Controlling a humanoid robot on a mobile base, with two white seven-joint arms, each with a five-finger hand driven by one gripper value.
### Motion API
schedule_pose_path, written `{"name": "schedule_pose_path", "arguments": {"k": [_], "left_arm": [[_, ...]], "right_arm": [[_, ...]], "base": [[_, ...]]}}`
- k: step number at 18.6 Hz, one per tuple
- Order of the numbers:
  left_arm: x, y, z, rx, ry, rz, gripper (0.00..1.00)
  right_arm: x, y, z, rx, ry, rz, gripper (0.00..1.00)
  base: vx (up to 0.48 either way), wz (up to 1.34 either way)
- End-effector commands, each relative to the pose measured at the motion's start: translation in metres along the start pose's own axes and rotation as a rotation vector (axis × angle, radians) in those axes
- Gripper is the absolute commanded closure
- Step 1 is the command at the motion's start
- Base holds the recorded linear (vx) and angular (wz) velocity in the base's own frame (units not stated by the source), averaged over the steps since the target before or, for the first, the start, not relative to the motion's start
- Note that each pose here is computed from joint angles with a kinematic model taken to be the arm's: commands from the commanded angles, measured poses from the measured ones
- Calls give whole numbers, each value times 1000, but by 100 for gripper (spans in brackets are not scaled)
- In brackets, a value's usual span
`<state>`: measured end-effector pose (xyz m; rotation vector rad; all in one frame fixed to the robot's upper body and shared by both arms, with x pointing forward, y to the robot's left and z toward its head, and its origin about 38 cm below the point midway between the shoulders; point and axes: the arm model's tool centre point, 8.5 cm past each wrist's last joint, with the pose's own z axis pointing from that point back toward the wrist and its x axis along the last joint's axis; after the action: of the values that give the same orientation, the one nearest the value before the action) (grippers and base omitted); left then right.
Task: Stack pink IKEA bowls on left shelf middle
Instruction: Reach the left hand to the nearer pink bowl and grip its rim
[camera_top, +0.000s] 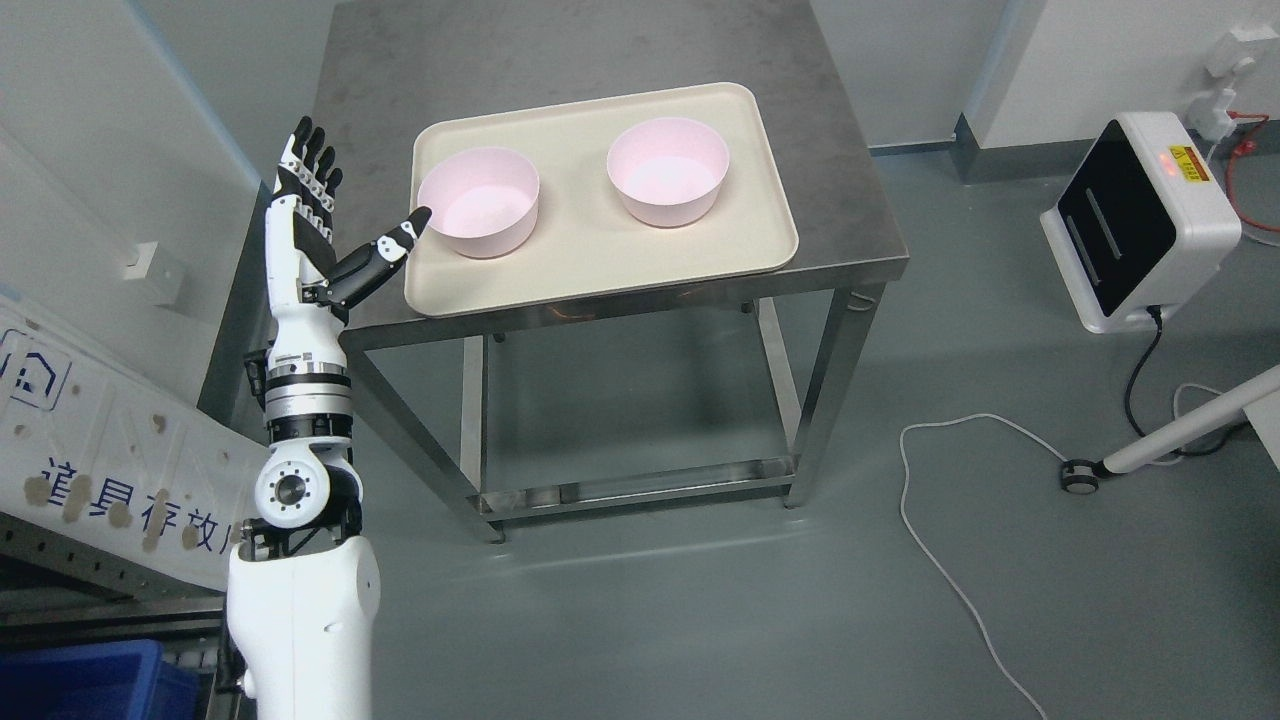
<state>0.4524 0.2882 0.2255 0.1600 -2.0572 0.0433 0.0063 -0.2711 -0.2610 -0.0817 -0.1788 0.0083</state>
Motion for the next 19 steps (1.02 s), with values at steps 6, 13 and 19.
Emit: {"name": "schedule_pose_path", "arguments": {"k": [6, 13, 19], "left_arm": [[-6, 17, -74, -193, 66, -170, 1], [-52, 59, -96, -410, 339, -503, 6], [-64, 62, -89, -459, 425, -475, 17]], "right_arm": [[0, -12, 0, -19, 1, 1, 0], [0, -12, 0, -19, -1, 1, 0], [0, -12, 0, -19, 1, 1, 0]], "base": [[19, -80], [3, 8], [22, -58]]}}
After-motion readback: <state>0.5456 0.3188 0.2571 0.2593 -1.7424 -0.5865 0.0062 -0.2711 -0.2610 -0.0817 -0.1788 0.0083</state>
